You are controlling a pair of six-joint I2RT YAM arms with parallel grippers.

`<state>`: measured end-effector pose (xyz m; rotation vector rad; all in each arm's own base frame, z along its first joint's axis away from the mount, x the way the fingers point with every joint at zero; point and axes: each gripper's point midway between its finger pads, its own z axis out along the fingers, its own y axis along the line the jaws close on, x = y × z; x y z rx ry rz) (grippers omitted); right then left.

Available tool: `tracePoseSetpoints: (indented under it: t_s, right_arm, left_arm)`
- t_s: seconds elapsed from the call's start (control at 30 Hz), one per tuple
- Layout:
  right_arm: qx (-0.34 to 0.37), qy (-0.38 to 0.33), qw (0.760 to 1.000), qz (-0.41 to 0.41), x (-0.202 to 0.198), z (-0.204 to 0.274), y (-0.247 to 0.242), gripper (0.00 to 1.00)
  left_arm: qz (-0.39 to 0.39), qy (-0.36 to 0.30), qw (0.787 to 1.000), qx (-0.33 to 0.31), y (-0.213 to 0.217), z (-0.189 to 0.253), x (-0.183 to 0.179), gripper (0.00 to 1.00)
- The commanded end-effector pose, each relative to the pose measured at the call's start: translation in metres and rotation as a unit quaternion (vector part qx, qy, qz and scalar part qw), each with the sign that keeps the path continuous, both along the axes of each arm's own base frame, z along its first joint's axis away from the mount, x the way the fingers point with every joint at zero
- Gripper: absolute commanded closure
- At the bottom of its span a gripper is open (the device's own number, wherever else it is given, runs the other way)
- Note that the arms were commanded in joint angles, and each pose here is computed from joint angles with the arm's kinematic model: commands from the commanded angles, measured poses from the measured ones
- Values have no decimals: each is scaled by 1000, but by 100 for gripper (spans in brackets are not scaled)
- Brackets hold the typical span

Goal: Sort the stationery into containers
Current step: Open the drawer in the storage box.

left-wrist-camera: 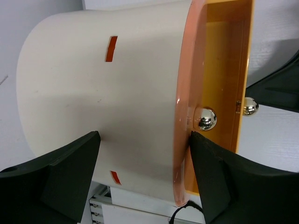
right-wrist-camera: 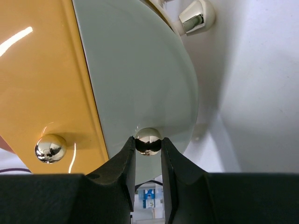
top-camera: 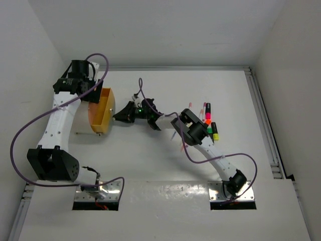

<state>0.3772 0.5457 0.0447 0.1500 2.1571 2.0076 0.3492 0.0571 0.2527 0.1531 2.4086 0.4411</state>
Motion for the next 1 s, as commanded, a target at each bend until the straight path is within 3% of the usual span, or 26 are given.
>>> tracePoseSetpoints:
  t_s: [0.0,0.13,0.53,0.57,0.73,0.8,0.87,0.9,0.97]
  right_arm:
    - [43,-48,998,3,6,53,-4,100]
    - [43,-50,998,4,6,53,3,100]
    - [46,-63,997,7,5,63,22,100]
    - [45,-63,997,5,6,63,23,100]
    - [44,-63,997,5,6,62,23,100]
    - [45,-63,997,6,5,63,22,100]
    - [43,-61,997,6,4,61,21,100]
    - [42,-59,997,8,2,59,22,100]
    - [41,-58,997,8,3,59,21,100]
  left_arm:
    - [24,3,1000,18,13,-2,1,18]
    - [-22,-19,999,-21,-7,10,4,15]
    - [-70,-14,995,64,-44,8,4,9]
    - [-70,-17,994,78,-47,9,5,0]
    - [-87,-28,990,108,-56,14,4,1]
    - [-103,-46,989,90,-63,26,6,4]
    - [-143,-76,986,37,-87,48,13,15]
    - [-177,-90,980,-3,-105,59,15,26]
    - [-211,-89,973,-35,-124,61,12,35]
